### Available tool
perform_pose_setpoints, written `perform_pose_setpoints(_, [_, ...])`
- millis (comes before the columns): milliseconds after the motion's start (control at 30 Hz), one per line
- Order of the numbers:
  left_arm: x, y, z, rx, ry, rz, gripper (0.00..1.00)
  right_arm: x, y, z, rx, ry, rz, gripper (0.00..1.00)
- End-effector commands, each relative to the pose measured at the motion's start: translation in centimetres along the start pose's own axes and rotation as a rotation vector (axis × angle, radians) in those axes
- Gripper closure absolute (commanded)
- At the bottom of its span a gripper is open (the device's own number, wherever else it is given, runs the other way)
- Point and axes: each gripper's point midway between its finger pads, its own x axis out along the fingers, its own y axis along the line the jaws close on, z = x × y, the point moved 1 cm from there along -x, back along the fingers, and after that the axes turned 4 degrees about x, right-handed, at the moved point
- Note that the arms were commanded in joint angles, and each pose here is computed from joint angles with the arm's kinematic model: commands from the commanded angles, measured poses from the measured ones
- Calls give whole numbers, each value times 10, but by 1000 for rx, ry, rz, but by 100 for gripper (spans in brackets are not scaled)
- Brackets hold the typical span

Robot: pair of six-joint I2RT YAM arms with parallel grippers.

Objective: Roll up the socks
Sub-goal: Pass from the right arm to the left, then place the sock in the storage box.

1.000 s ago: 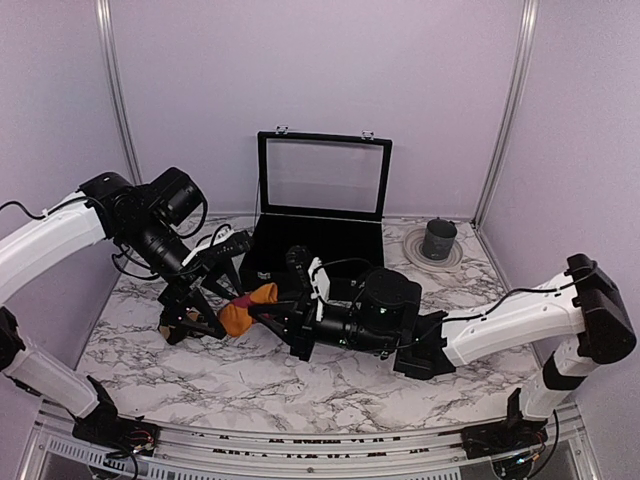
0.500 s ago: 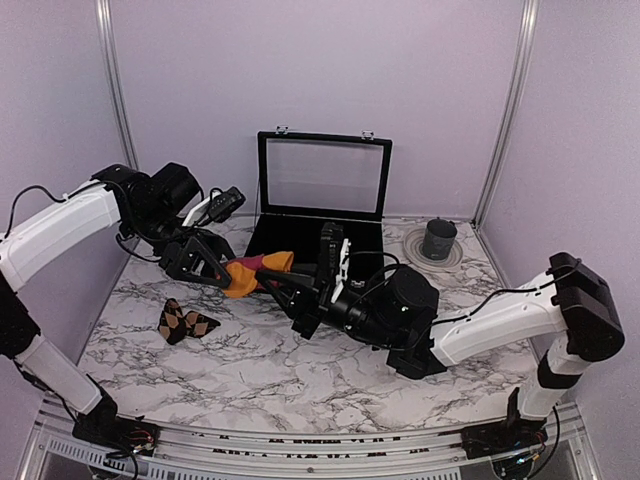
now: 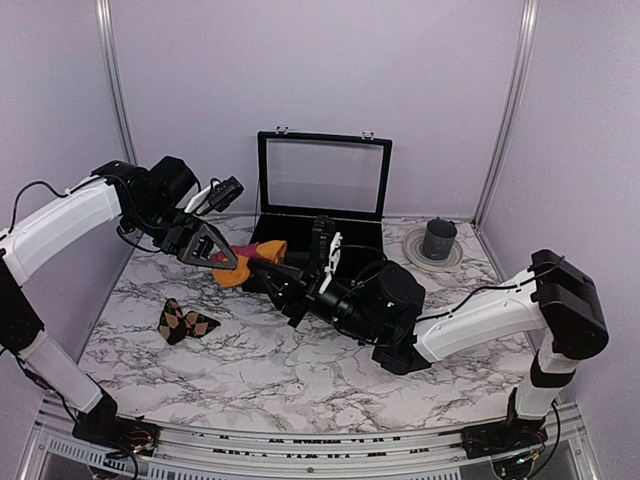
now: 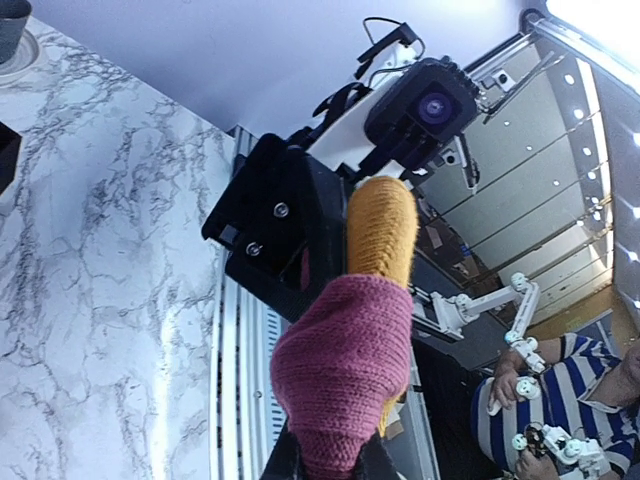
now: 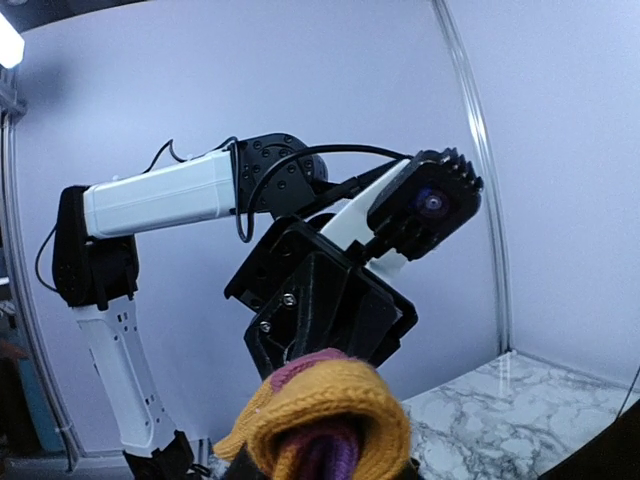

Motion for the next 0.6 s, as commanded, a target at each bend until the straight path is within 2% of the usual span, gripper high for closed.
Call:
perform_pose_setpoints(0, [-17,64,15,-1,17,288,100,2,-25,-5,-8,40,-118,57])
perform_pose_setpoints(33, [-27,83,20,7,20,395,100,-4,-34,-5,-11,50,-167,49])
perform_pose_setpoints(67, [-41,107,24,34,42,542,100,-10,-42,-4,-15,57,-210,46])
perform_pose_setpoints(133, [-63,145,36,94,76,760,100,-26,-60,-1,-22,69,-315,45])
perform_pose_setpoints(200, [-83,175,53,127,81,900,100,-44,-73,6,-27,85,-404,44])
perform_pose_setpoints(400, [-106,255,93,141,118,1085,100,-89,-92,0,-27,190,-567,47])
perform_pose_setpoints(567, [-112,320,98,145,178,1174,100,-130,-106,-5,1,237,-698,50])
